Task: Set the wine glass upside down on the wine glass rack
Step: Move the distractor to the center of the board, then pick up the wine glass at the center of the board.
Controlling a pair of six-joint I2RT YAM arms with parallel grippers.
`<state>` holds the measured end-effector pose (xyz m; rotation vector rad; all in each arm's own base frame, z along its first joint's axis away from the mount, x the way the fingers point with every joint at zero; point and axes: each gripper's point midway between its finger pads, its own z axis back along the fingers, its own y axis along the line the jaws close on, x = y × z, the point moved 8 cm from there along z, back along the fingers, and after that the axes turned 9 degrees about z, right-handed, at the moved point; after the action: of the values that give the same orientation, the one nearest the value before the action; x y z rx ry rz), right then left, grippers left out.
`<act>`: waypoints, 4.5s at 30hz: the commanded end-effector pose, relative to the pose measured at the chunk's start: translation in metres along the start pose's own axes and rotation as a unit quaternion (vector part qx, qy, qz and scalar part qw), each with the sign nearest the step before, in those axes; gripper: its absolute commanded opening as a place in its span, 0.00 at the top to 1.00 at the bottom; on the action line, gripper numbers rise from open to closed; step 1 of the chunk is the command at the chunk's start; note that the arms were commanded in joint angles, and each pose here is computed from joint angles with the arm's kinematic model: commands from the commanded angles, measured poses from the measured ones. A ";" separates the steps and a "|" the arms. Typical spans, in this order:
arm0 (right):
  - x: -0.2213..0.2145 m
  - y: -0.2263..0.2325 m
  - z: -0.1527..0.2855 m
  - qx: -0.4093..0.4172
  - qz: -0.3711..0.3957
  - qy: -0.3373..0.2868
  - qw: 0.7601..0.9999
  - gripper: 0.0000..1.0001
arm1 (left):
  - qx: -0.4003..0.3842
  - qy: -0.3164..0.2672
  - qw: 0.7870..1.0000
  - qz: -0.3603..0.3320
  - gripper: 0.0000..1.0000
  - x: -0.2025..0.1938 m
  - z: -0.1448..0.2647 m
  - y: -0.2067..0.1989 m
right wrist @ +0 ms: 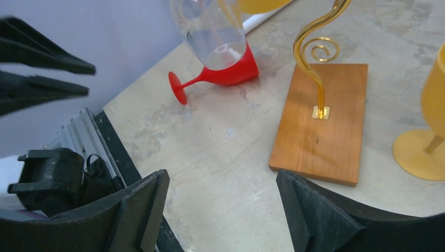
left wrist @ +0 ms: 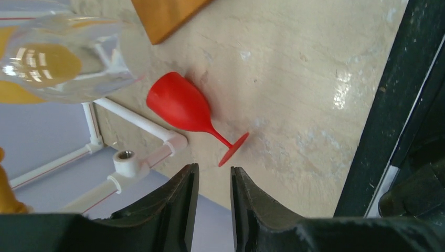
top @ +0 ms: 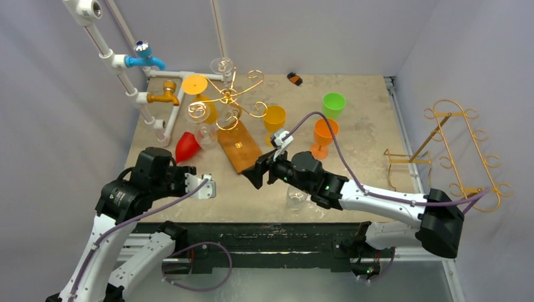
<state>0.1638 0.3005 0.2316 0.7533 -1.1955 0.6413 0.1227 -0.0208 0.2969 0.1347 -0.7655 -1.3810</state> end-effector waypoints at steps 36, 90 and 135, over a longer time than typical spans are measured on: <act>0.019 -0.006 0.045 -0.022 0.015 -0.011 1.000 0.04 | 0.412 -0.083 0.821 0.387 0.11 0.046 0.084 0.140; 0.021 -0.003 0.032 -0.021 0.012 0.011 1.000 0.03 | 0.557 -0.234 0.748 0.273 0.00 0.055 0.164 0.264; -0.050 -0.006 -0.003 0.108 -0.028 0.131 0.985 0.16 | 0.349 -0.025 0.859 0.373 0.22 -0.027 0.044 0.089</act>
<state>0.1682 0.2906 0.1809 0.7484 -0.9363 0.7409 0.1715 0.0353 0.3486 0.2760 -1.1336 -0.3434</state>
